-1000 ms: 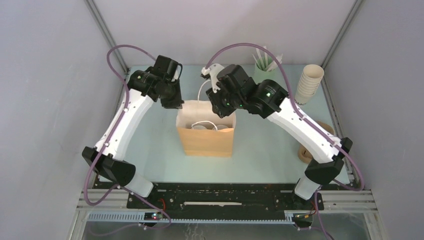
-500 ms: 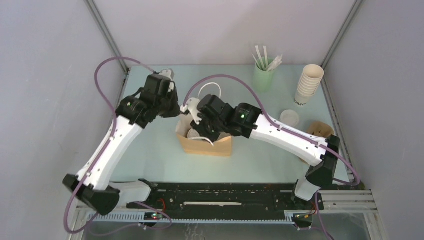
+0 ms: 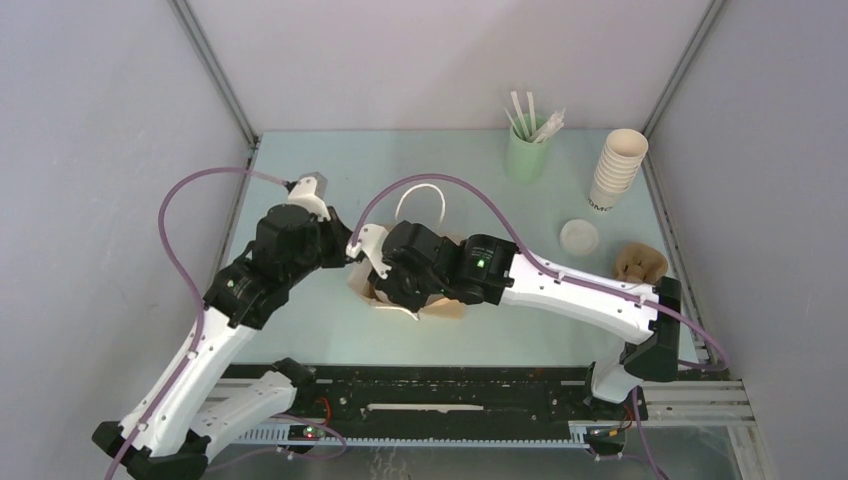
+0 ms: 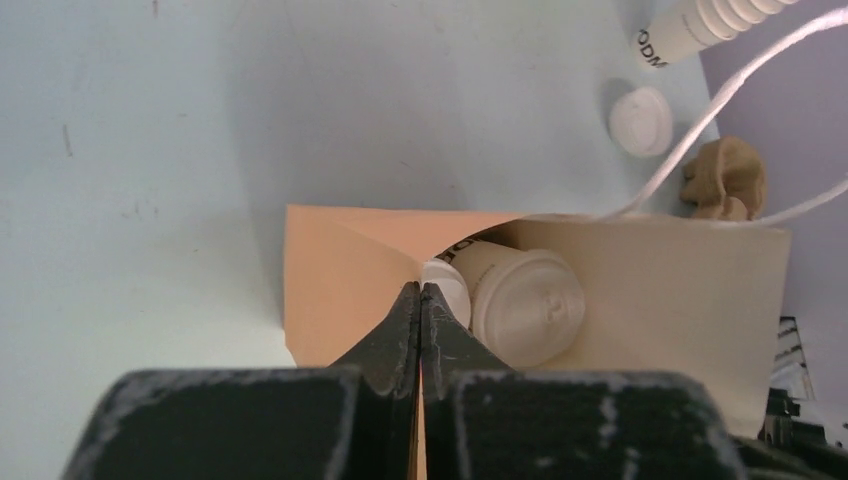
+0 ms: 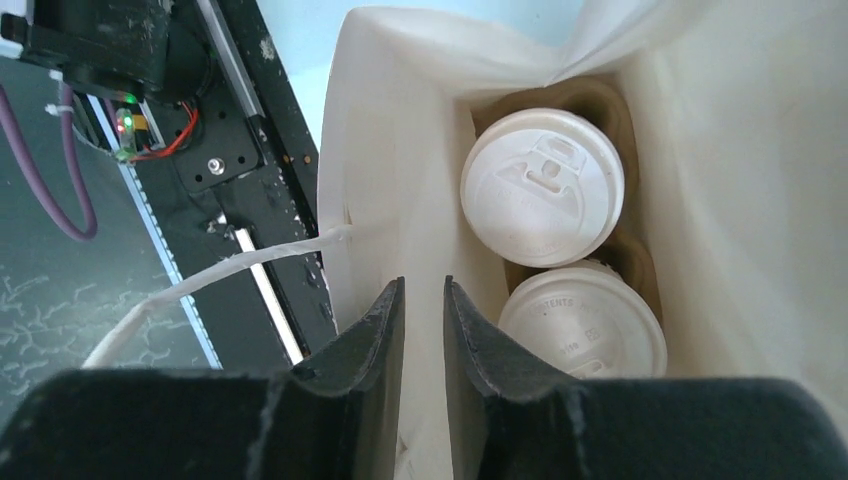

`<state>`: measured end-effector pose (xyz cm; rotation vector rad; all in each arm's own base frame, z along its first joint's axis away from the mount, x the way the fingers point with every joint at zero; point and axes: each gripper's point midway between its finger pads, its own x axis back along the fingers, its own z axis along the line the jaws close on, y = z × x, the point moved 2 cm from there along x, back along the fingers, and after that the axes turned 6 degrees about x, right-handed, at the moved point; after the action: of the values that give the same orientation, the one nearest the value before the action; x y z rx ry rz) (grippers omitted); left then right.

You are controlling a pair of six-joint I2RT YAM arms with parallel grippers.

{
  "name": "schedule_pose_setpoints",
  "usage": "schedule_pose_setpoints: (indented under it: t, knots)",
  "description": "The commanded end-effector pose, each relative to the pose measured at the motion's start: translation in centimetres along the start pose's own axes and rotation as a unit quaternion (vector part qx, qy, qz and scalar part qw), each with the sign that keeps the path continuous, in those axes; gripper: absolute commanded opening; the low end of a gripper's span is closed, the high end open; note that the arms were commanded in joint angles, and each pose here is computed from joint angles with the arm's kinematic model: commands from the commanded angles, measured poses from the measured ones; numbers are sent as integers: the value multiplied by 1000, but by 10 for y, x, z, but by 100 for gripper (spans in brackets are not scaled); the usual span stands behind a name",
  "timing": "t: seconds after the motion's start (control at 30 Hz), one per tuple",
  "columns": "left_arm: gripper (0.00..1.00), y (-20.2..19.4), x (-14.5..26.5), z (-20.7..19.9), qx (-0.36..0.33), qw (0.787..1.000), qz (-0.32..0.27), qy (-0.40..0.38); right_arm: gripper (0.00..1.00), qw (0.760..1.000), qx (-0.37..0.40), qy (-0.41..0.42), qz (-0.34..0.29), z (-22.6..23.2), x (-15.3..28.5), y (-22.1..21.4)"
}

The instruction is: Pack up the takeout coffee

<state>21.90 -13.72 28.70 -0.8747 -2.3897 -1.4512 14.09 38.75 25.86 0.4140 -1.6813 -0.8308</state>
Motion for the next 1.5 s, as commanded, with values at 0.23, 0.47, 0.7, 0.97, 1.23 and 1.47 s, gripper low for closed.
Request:
schedule_pose_setpoints:
  t: [0.23, 0.47, 0.7, 0.97, 1.23, 1.47]
  knots:
    - [0, -46, 19, 12, 11, 1000, 23, -18, 32, 998, 20, 29, -44, 31, 7, 2]
    - [0, -61, 23, 17, 9, 1000, 25, -12, 34, 999, 26, 5, -18, 35, -4, -23]
    - [0, -69, 25, 21, 9, 999, 30, -10, 39, 997, -2, -61, -51, 14, 14, 9]
    - [0, -67, 31, 23, 7, 1000, 25, -9, 51, 989, -10, -133, -69, -17, 16, 26]
    - [0, -65, 32, 20, 4, 1000, 24, -14, 32, 986, 31, -150, -58, -33, -18, 16]
    - [0, -60, 33, 19, 0, 1000, 18, -14, 14, 984, 81, -153, -47, -35, -49, -1]
